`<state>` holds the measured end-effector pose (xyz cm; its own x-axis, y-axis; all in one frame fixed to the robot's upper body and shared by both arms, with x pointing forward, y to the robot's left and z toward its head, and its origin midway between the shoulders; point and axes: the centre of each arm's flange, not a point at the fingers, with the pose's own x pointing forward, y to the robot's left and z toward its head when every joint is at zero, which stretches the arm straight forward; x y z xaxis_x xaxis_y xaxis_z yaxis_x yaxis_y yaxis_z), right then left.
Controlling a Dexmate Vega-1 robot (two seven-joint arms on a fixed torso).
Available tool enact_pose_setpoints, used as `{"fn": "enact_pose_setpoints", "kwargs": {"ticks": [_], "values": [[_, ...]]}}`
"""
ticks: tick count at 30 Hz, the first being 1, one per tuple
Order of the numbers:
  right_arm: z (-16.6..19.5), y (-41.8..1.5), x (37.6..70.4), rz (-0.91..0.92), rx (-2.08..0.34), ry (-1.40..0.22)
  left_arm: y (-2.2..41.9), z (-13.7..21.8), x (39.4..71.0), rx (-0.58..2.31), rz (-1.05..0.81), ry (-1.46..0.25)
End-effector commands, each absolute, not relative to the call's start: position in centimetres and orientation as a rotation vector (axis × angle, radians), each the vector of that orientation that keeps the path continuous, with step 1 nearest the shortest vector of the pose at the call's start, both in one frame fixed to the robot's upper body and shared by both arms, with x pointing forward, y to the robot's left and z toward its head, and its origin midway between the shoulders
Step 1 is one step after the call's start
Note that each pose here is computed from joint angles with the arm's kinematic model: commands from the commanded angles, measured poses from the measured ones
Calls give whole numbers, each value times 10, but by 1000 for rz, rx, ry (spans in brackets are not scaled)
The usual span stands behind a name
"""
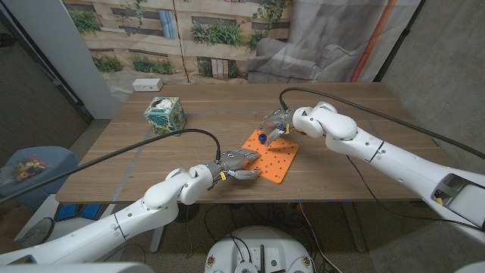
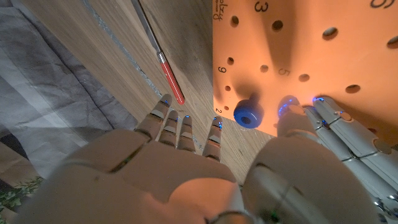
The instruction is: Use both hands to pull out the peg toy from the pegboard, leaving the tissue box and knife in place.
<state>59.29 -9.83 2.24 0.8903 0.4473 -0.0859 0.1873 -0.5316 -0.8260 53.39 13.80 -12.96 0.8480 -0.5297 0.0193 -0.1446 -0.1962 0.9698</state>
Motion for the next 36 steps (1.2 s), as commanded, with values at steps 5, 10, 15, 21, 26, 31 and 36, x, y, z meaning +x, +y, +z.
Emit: {"fn": "enact_pose_setpoints", "kwargs": {"ticks": [5, 10, 15, 21, 26, 31, 36], "values": [[21, -95, 599, 318, -2119, -486, 137, -132, 536, 1752, -407, -510], [20, -95, 600, 326, -2096, -498, 137, -131, 537, 1750, -414, -509], [19, -96, 602, 326, -2072, -506, 136, -131, 537, 1747, -416, -509], [17, -98, 605, 329, -2043, -506, 136, -132, 537, 1748, -421, -505], [16, -100, 606, 312, -2026, -517, 136, -131, 537, 1748, -423, -506], [17, -102, 607, 298, -2010, -519, 135, -131, 538, 1750, -426, -508], [16, -104, 607, 286, -1990, -531, 135, -131, 538, 1751, -434, -507]]}}
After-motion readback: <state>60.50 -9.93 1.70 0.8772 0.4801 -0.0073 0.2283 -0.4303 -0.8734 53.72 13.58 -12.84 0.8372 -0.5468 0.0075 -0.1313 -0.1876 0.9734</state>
